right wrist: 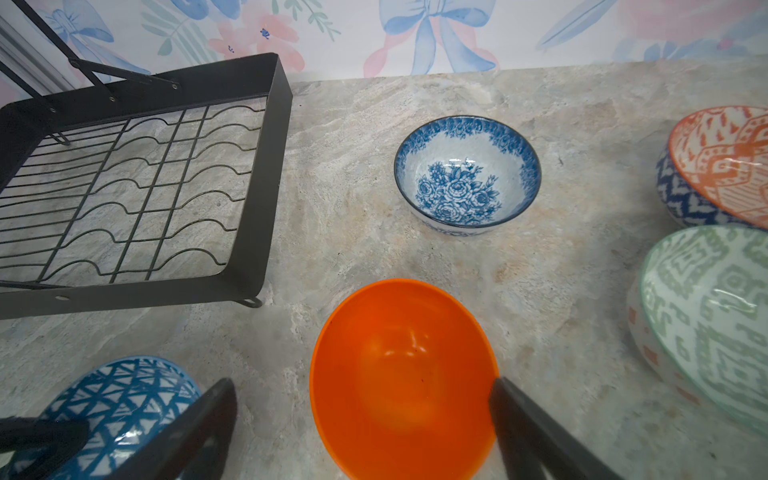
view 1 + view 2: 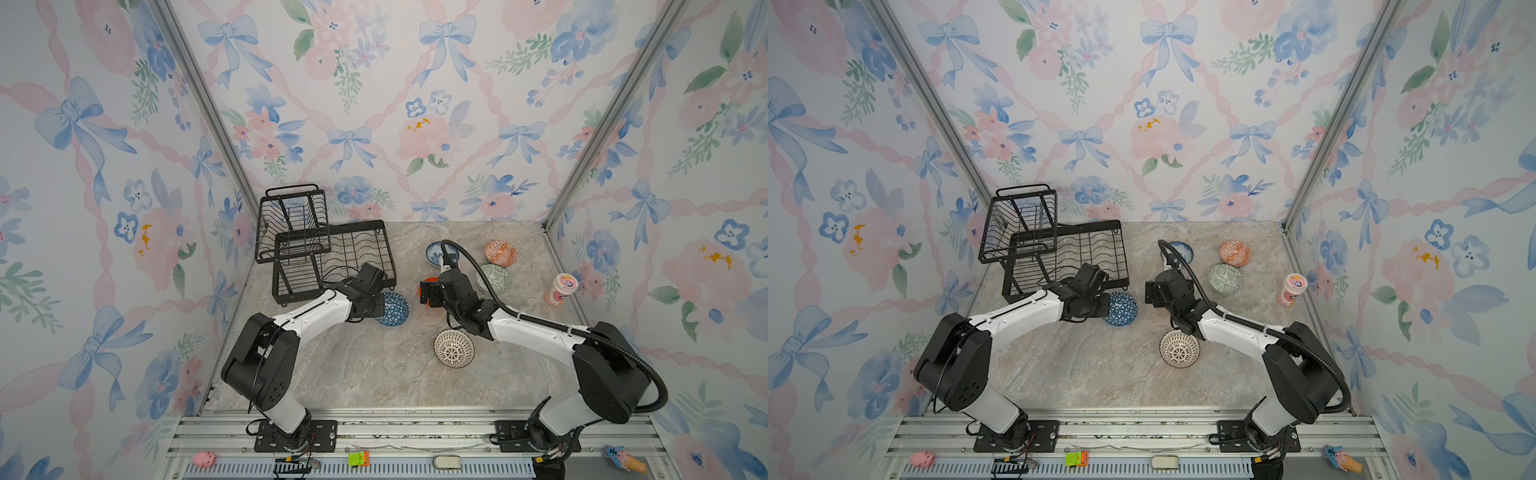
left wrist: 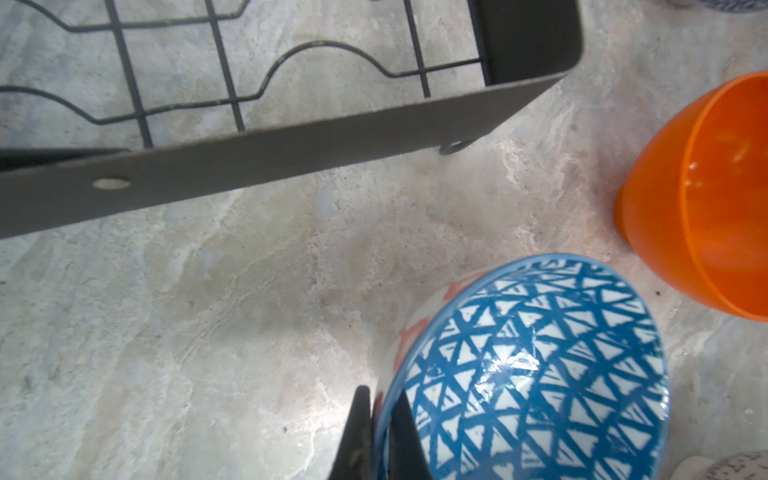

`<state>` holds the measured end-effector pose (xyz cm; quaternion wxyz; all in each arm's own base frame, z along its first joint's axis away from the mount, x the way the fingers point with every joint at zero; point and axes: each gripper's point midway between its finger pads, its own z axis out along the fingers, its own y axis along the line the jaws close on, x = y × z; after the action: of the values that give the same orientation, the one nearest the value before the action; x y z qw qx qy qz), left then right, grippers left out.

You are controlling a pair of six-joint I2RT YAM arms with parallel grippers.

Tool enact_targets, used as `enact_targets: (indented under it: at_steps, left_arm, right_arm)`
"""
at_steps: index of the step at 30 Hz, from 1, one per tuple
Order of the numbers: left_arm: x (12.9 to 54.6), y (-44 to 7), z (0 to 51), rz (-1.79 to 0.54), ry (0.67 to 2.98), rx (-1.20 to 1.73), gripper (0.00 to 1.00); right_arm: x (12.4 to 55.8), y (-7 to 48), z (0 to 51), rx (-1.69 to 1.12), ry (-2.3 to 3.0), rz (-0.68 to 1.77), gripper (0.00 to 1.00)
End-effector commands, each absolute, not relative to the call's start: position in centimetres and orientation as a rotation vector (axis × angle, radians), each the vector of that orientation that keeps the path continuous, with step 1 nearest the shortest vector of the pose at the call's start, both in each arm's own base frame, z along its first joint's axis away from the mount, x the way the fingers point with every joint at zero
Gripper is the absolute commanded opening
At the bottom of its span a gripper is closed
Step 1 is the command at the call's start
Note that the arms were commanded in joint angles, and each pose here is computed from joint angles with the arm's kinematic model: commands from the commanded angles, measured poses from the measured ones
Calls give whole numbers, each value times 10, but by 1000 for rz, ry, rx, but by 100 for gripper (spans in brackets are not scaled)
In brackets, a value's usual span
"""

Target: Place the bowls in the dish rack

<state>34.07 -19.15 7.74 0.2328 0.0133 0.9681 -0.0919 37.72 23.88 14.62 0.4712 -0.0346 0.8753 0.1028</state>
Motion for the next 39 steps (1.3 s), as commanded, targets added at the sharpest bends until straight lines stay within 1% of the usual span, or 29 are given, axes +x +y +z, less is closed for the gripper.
enact_targets:
  at_steps: [1, 3, 5, 8, 11, 17, 19, 27, 34, 38, 39]
  left_arm:
    - [350, -209, 85, -311, 2640, 66, 0]
    - [351, -212, 80, -313, 2654, 70, 1]
    - [352, -213, 76, -309, 2663, 67, 4]
    - [354, -216, 75, -306, 2664, 71, 4]
    - [356, -217, 74, -301, 2664, 73, 11]
    - [359, -218, 72, -293, 2664, 82, 13]
    - [360, -219, 76, -297, 2655, 80, 18]
    - [361, -217, 81, -285, 2638, 88, 30]
    - [360, -212, 82, -266, 2632, 96, 37]
    - [359, -208, 85, -259, 2623, 95, 45]
    - [359, -208, 86, -259, 2622, 95, 51]
  right_arm:
    - [381, 244, 143, -75, 2180, 275, 97]
    - [381, 247, 141, -81, 2187, 287, 97]
    - [381, 249, 141, -89, 2194, 292, 97]
    - [381, 248, 139, -88, 2198, 291, 97]
    - [381, 249, 138, -89, 2204, 292, 97]
    - [382, 248, 137, -86, 2208, 285, 97]
    - [382, 248, 136, -87, 2210, 287, 97]
    - [382, 250, 137, -90, 2211, 294, 97]
    - [382, 251, 136, -93, 2216, 296, 97]
    - [382, 251, 134, -94, 2219, 294, 97]
    - [382, 251, 135, -94, 2217, 296, 97]
